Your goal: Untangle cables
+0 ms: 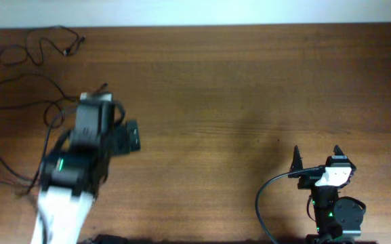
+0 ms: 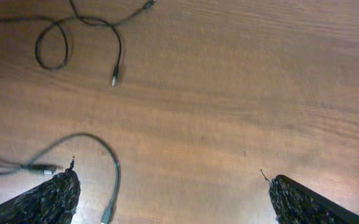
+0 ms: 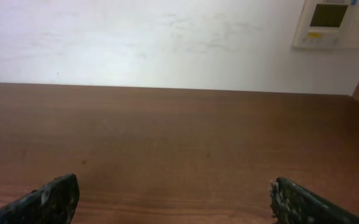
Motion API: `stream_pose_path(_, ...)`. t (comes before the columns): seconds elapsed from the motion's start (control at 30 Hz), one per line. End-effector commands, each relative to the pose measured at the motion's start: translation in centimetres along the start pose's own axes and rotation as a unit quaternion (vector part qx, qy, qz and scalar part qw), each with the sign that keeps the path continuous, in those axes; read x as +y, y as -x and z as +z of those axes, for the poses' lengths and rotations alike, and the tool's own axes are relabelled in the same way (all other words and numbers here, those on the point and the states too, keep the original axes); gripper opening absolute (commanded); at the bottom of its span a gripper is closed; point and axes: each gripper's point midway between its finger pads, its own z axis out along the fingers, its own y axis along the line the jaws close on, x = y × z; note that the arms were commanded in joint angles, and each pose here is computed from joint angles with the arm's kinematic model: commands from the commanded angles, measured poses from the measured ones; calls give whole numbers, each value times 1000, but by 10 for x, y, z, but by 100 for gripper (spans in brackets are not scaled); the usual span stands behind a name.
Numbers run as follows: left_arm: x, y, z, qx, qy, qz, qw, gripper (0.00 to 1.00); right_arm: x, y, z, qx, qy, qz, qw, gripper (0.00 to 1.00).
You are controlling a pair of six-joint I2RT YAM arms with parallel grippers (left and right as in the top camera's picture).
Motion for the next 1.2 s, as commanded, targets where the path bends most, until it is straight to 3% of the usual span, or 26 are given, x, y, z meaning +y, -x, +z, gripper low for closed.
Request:
stream_pose_path(0.0, 9, -15, -38, -68, -27, -12, 997, 99, -1, -2, 0, 2, -2, 4, 1000, 98)
stream_pose_path(0.13, 22, -48, -54, -89, -32, -16, 995, 99, -1, -2, 0, 2, -2, 4, 1000, 98)
stream_pose_path(0.23, 22, -62, -38, -97, -33, -13, 995, 99, -1, -2, 0, 2, -2, 4, 1000, 98)
stream_pose_path(0.37, 10, -47, -13, -191, -63, -29, 979, 99, -1, -2, 0, 2, -2, 4, 1000, 99)
stream_pose_path(0.47, -10, -45, -1, -244, -101, 44, 964, 99, -1, -2, 0, 2, -2, 4, 1000, 98)
stream_pose_path(0.57, -15, -47, 16, -276, -95, 86, 953, 99, -1, -2, 0, 2, -2, 4, 1000, 98)
stream_pose_path(0.77, -20, -32, 22, -389, -117, 66, 911, 99, -1, -2, 0, 2, -2, 4, 1000, 99)
stream_pose_path(1.17, 2, -34, 22, -463, -84, 37, 882, 99, -1, -2, 0, 2, -2, 4, 1000, 98)
